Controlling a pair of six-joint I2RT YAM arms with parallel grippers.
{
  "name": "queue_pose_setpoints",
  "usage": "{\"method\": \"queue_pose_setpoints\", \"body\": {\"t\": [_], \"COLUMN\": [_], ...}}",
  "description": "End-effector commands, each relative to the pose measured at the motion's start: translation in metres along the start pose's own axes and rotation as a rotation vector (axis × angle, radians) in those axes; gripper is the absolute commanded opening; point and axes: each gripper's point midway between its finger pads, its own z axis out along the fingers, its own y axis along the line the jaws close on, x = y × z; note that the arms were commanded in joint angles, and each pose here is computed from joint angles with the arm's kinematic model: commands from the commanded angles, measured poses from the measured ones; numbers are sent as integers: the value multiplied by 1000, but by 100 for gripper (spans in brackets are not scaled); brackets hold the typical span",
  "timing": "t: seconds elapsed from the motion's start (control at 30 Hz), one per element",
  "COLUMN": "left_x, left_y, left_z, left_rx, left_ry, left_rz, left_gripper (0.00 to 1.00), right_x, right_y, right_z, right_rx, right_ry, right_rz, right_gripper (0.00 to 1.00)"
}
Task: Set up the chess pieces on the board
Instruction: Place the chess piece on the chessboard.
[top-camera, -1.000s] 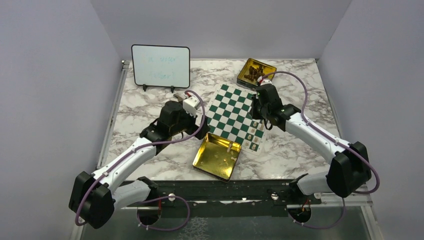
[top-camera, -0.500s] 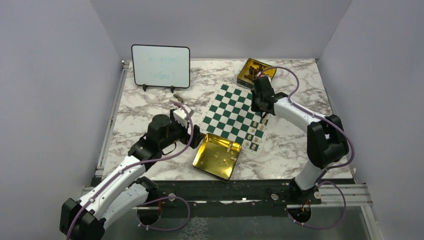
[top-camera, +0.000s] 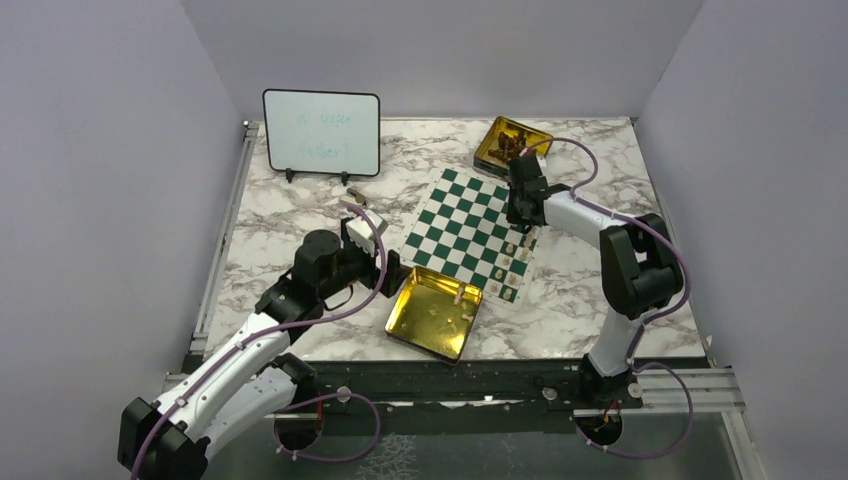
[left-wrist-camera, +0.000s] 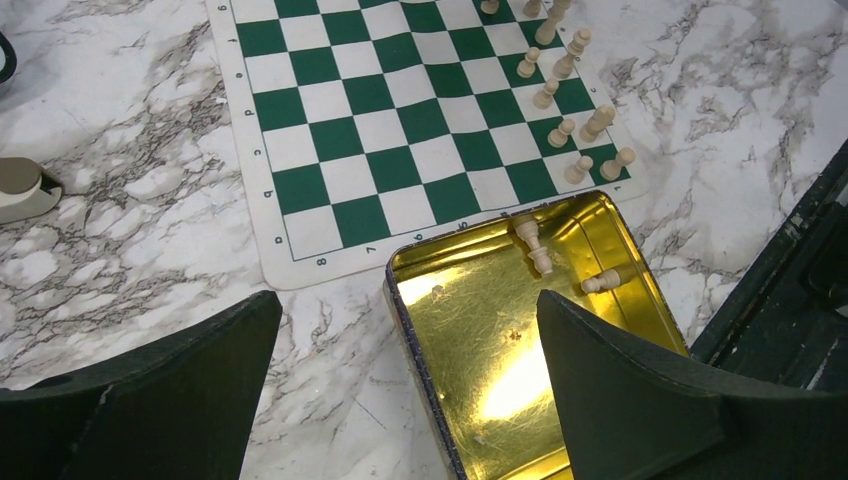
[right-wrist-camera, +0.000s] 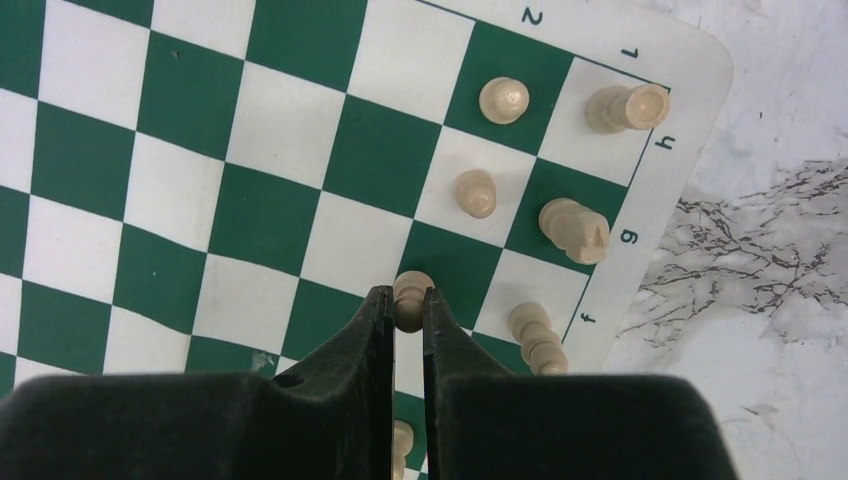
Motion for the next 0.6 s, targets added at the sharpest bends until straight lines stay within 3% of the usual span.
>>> {"method": "queue_pose_setpoints", "body": {"t": [0.0, 0.57], "left_x": [-4, -6], "left_y": [-8, -8], "left_z": [-2, -4], "left_rx": [21, 20], "left_ry": [-24, -31], "left_rz": [23, 33], "left_gripper": [99, 99], "right_x": [-17, -14], "right_y": [-3, -12], "right_z": [9, 2], "right_rx": [32, 72], "right_ry": [-51, 8], "right_rz": [32, 53], "right_gripper": [7, 8]}}
